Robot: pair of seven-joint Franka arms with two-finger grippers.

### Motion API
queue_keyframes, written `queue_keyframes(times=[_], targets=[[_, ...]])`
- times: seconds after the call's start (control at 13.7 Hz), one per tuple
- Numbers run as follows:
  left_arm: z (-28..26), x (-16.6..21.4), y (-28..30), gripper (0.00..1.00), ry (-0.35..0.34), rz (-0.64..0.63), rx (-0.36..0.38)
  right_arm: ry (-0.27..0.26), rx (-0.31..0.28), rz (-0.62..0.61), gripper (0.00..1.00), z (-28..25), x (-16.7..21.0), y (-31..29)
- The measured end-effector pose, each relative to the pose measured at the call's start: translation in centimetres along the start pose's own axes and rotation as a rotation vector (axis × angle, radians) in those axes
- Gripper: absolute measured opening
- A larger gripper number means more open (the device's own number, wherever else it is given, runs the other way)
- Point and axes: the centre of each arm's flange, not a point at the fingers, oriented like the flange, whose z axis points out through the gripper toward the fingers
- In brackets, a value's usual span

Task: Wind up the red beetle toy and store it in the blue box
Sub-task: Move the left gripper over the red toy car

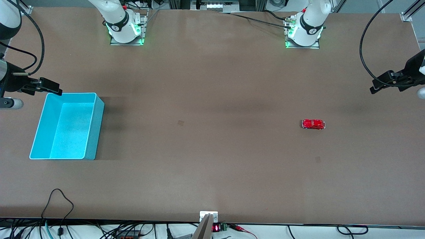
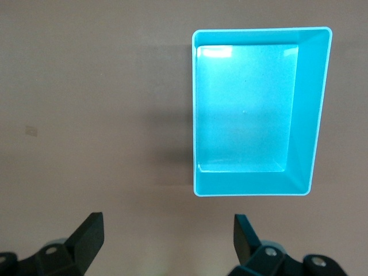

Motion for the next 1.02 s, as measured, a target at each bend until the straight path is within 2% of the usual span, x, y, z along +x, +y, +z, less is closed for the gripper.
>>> queue_keyframes(times=[0.22,0.37,0.44,0.66,0.8,1.02], targets=[[0.2,-0.1,-0.4,1.0,-0.003,-0.006,0.0,-0.001,0.0,0.0,1.0,0.0,0.0,0.0],[1.0,-0.4,-0.4,1.0,-0.04,-0.007,0.002,-0.013,0.001,0.0,1.0,0.7,0.3,0.0],[2.0,-0.5,-0.3,1.0,-0.081,-0.005,0.004,-0.04,0.002,-0.002,1.0,1.9,0.7,0.0],[5.5,0.5,0.6,1.0,-0.162,0.015,0.009,-0.193,0.006,-0.017,1.0,7.7,2.2,-0.6],[8.7,1.5,0.6,1.0,-0.218,0.097,0.003,-0.233,0.008,-0.019,1.0,8.8,2.3,-0.7],[12.8,2.7,0.4,1.0,-0.283,0.295,-0.026,-0.234,0.008,-0.018,1.0,8.2,2.1,-0.7]])
